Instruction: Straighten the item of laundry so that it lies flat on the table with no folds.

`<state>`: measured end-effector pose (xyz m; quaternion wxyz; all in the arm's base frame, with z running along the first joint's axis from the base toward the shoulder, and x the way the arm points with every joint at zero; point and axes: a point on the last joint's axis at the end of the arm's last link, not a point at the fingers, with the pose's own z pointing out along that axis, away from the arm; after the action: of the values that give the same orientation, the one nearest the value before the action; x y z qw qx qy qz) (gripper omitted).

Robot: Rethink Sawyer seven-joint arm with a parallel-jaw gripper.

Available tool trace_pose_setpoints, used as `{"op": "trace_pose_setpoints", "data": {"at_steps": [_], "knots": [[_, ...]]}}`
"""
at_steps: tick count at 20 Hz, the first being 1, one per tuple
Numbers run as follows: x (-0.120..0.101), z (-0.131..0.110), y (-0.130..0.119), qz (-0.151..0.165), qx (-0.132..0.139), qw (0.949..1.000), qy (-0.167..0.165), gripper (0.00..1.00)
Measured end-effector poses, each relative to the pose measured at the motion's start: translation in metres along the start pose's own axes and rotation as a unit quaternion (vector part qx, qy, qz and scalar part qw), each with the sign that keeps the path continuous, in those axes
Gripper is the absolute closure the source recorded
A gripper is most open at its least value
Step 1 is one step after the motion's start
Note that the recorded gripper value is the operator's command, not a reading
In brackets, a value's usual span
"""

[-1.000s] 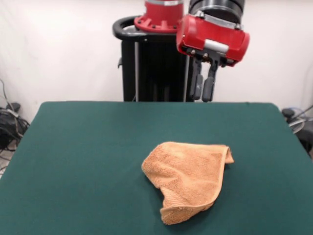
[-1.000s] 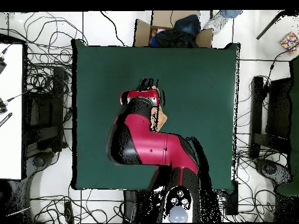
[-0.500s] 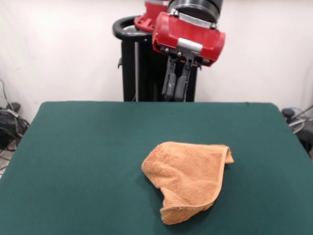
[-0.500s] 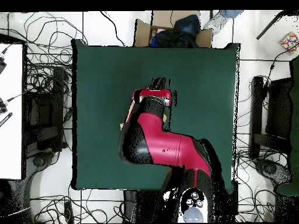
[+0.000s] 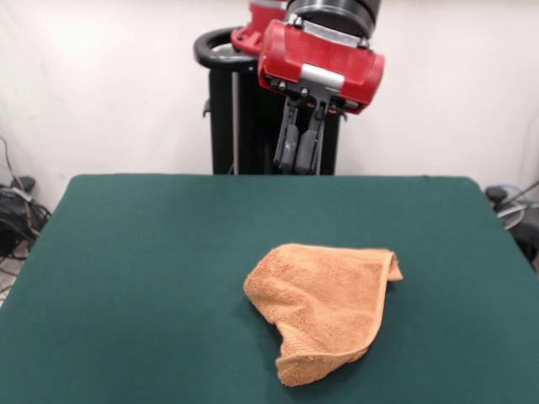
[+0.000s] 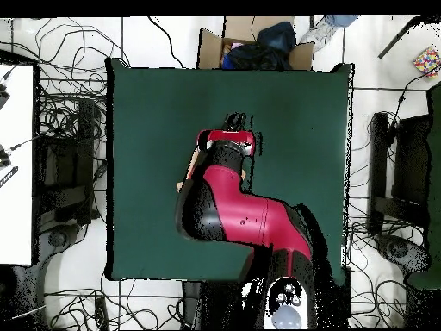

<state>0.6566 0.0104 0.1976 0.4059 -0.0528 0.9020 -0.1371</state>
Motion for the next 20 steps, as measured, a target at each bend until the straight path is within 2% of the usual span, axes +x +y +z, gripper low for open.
{"op": "trace_pose_setpoints", "data": {"at_steps": [14,20], "knots": [[0.010,0.013,0.015,0.000,-0.010,0.9999,-0.013,1.00],[0.017,0.016,0.018,-0.001,-0.012,0.9999,-0.008,1.00]]}}
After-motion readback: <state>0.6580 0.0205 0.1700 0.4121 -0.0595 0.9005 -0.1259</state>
